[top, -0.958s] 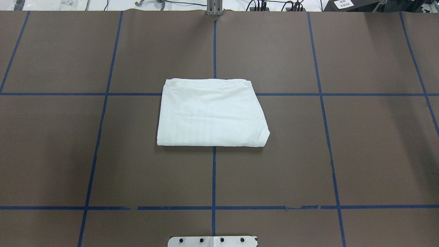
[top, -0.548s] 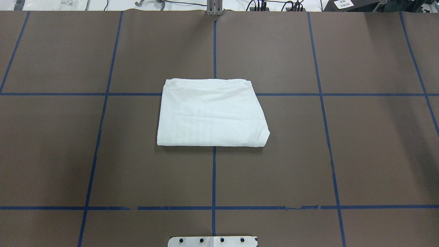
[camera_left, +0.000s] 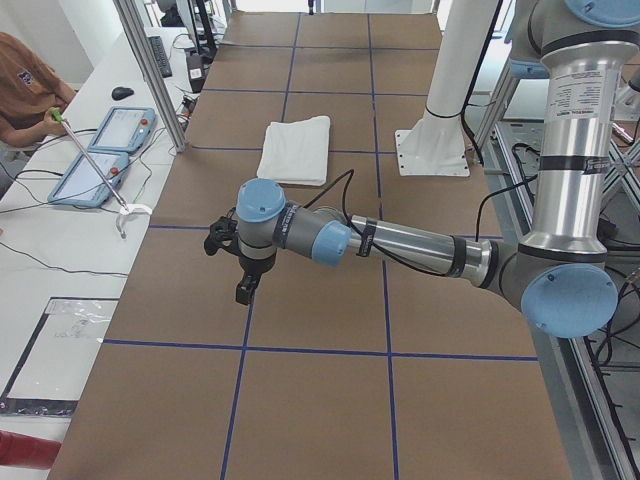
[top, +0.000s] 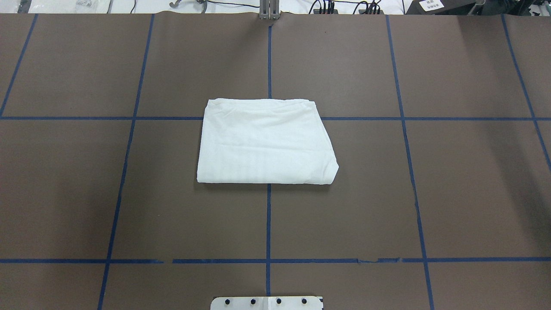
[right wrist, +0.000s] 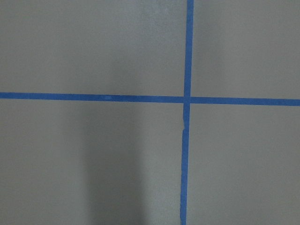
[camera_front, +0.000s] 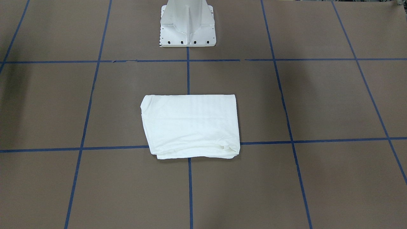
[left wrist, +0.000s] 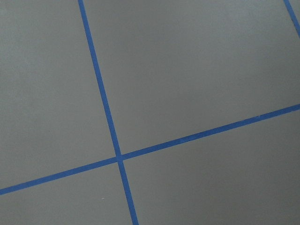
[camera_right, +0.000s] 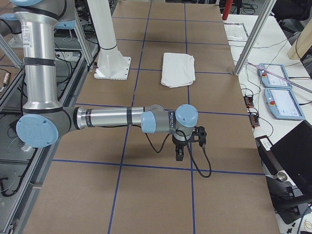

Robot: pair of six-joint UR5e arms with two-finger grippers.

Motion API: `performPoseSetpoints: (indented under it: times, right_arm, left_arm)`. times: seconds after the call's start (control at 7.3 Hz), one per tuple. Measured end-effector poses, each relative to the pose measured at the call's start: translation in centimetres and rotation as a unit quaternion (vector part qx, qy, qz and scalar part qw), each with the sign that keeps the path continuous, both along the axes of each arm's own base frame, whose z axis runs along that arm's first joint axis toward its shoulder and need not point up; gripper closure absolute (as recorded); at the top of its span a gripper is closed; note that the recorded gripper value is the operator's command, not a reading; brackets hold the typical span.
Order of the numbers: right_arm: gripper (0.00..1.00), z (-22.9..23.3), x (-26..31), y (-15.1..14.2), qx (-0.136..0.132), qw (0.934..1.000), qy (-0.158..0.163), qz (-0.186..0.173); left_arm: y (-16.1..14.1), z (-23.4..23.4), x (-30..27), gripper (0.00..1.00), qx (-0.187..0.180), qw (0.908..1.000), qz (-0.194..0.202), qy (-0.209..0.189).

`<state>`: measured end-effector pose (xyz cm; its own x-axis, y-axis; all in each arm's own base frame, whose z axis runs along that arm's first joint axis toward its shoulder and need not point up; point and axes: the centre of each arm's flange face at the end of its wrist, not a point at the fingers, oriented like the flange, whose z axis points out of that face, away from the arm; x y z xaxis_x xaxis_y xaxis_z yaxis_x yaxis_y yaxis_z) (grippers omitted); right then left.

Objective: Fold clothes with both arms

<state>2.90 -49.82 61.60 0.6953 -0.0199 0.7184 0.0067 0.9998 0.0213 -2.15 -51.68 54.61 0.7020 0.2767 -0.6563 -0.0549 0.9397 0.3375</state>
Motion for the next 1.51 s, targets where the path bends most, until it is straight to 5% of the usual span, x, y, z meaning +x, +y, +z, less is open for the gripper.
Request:
performPoseSetpoints:
  times: [1.51]
  right_arm:
    - [0.00, -0.5, -0.1, -0.6, 0.010, 0.9999, 0.007, -0.002]
  left_arm:
    - [-0.1, -1.2, 0.0, 0.00, 0.014, 0.9999, 0.001, 0.001]
